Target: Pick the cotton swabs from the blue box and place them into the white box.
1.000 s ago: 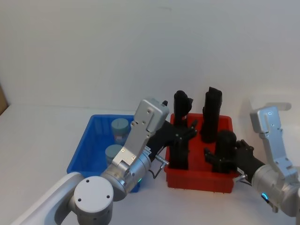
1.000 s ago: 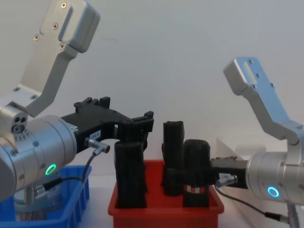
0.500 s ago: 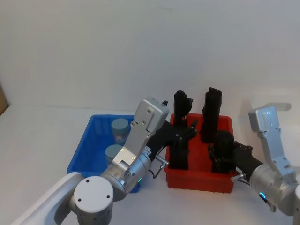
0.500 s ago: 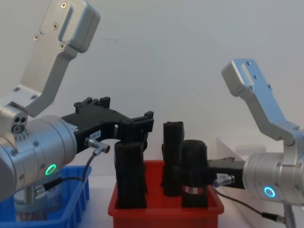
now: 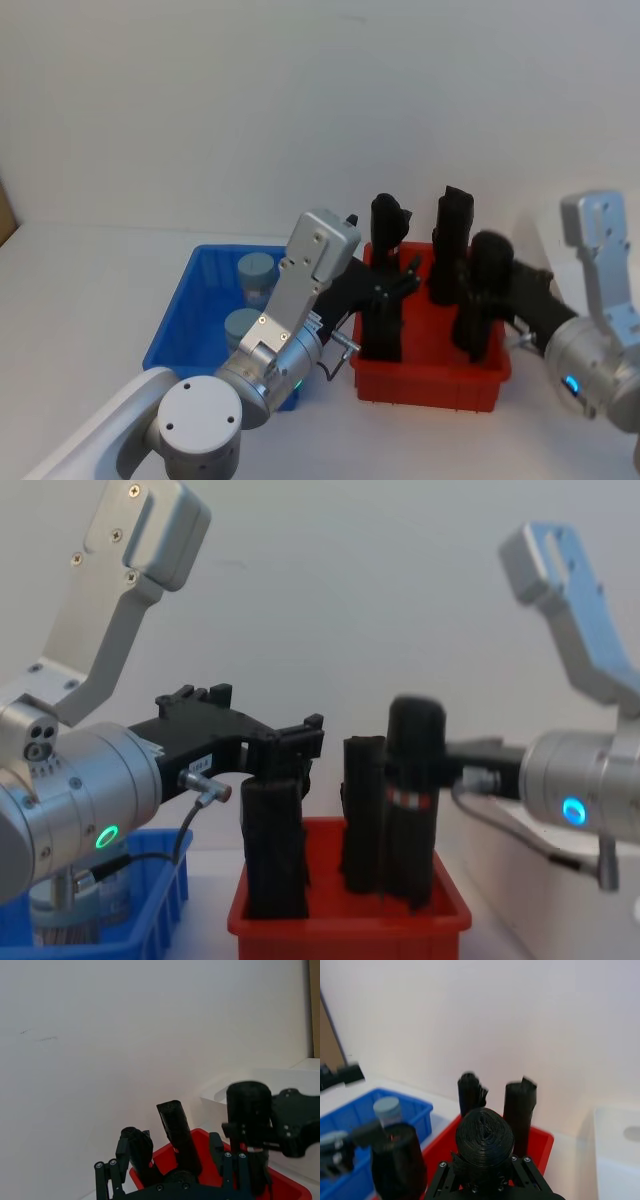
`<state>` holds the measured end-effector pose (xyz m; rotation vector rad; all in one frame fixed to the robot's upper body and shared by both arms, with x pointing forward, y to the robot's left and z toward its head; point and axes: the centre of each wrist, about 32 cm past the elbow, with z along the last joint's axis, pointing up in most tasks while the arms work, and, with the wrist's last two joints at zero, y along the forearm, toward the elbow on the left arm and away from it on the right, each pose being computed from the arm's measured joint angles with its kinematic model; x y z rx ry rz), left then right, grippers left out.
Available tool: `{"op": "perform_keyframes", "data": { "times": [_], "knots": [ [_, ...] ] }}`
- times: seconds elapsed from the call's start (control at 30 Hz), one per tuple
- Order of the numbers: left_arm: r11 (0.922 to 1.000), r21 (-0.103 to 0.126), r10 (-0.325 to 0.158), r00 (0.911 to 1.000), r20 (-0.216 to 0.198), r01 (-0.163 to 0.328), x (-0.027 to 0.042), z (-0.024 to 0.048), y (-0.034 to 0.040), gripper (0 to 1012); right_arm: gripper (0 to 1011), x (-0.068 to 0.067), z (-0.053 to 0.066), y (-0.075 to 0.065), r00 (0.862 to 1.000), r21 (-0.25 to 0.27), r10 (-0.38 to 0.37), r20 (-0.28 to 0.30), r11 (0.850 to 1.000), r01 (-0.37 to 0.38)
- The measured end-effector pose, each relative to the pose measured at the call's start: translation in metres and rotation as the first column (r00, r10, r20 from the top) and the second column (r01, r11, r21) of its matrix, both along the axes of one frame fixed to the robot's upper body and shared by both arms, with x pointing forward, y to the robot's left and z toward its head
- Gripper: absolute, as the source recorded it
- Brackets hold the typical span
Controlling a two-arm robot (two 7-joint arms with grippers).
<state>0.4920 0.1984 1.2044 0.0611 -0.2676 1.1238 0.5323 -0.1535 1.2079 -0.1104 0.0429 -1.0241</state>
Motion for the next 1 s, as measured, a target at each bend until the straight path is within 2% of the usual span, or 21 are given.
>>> {"op": "perform_keyframes", "data": {
  "times": [0.1,0.17,0.4,0.5,0.6,0.7,0.73,0.83,1.0],
  "knots": [
    [1.0,0.0,0.0,1.0,0.0,0.0,0.0,0.0,0.0,1004,360,0.001,0.006,-0.001,1.0,0.017,-0.005,0.026,1.0,0.005],
    [1.0,0.0,0.0,1.0,0.0,0.0,0.0,0.0,0.0,1004,352,0.004,0.016,-0.003,0.998,0.044,-0.018,0.068,0.999,0.015],
    [1.0,0.0,0.0,1.0,0.0,0.0,0.0,0.0,0.0,1004,352,0.013,0.039,-0.009,0.986,0.091,-0.06,0.153,0.995,0.047],
    [1.0,0.0,0.0,1.0,0.0,0.0,0.0,0.0,0.0,1004,352,0.025,0.055,-0.014,0.975,0.113,-0.1,0.201,0.991,0.078],
    [1.0,0.0,0.0,1.0,0.0,0.0,0.0,0.0,0.0,1004,352,0.033,0.061,-0.018,0.967,0.12,-0.126,0.22,0.988,0.101],
    [1.0,0.0,0.0,1.0,0.0,0.0,0.0,0.0,0.0,1004,352,0.05,0.071,-0.025,0.956,0.118,-0.171,0.239,0.982,0.147],
    [1.0,0.0,0.0,1.0,0.0,0.0,0.0,0.0,0.0,1004,352,0.05,0.071,-0.025,0.956,0.118,-0.171,0.239,0.982,0.147],
    [1.0,0.0,0.0,1.0,0.0,0.0,0.0,0.0,0.0,1004,352,0.069,0.077,-0.033,0.945,0.104,-0.217,0.243,0.975,0.197],
    [1.0,0.0,0.0,1.0,0.0,0.0,0.0,0.0,0.0,1004,352,0.09,0.081,-0.043,0.936,0.081,-0.267,0.228,0.963,0.255]
  ]
}}
